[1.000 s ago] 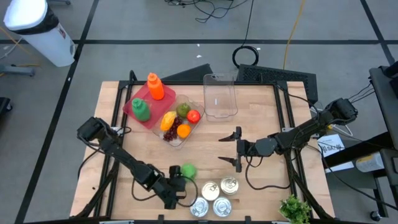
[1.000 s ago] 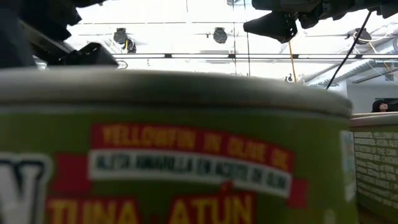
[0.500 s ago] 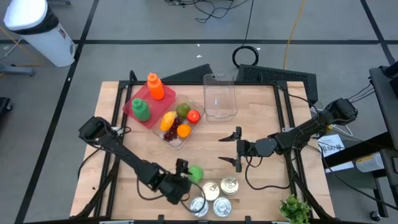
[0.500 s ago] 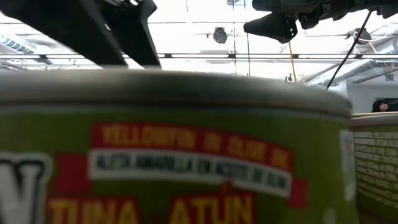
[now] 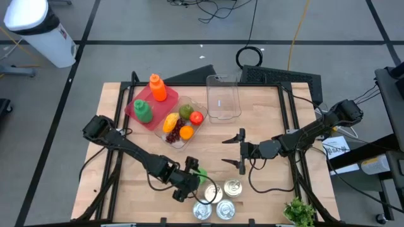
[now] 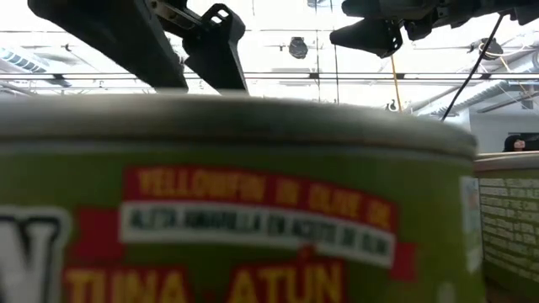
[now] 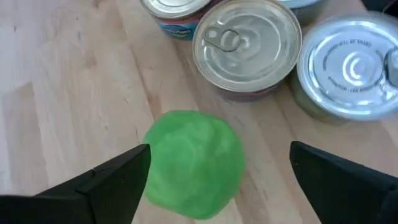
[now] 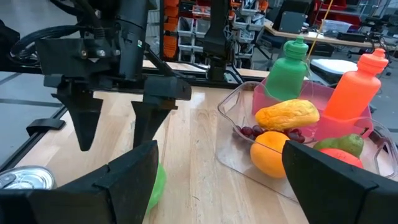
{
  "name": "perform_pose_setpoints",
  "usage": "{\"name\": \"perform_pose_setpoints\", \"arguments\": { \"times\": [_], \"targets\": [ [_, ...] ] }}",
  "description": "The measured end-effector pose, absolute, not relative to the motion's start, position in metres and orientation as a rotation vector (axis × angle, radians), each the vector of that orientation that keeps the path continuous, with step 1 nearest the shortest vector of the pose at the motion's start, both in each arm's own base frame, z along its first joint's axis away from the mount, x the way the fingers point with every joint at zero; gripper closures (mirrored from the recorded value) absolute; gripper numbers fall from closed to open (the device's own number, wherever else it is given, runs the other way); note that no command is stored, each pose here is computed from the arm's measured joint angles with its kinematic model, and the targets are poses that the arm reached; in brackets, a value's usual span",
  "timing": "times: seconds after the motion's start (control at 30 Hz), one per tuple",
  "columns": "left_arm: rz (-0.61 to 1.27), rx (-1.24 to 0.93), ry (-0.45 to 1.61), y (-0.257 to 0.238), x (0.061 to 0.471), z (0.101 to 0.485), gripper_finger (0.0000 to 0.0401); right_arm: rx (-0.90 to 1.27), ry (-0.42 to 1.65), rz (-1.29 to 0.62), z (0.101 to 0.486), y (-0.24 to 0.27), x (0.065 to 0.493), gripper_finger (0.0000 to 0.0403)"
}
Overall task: Pick & Place Food Item
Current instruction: Put the green apple into the left transparent bin
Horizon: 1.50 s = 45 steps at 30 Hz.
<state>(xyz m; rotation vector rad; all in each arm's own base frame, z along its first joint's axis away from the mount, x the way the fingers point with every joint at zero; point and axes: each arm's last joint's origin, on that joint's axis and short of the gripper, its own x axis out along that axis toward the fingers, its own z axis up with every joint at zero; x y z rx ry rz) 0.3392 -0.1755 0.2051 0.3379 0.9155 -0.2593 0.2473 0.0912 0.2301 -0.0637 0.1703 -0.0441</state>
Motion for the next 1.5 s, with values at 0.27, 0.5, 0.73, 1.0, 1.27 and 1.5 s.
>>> {"name": "perform_pose_setpoints", "arguments": {
  "times": [0.27,0.5,0.73,1.0,1.27,1.5],
  "targets": [
    [-0.258,0.369,0.906,-0.156,0.352,0.202,0.0004,-0.065,0.171,-0.053,0.230,0.089,0.248,0.0080],
    [-0.310,0.333,0.983,-0.152,0.358,0.182,0.0004,-0.067,0.180,-0.052,0.229,0.089,0.248,0.0080],
    [-0.293,0.318,1.029,-0.153,0.365,0.158,0.0004,-0.077,0.190,-0.052,0.228,0.089,0.248,0.0080],
    [-0.251,0.247,1.038,-0.151,0.366,0.156,0.0053,-0.077,0.191,-0.052,0.228,0.089,0.248,0.0080],
    [-0.113,0.188,1.052,-0.141,0.356,0.177,0.0072,-0.068,0.191,-0.053,0.228,0.089,0.248,0.0080],
    [0.020,0.171,0.862,-0.128,0.336,0.245,0.0072,-0.043,0.190,-0.056,0.228,0.089,0.248,0.0080]
  ]
}}
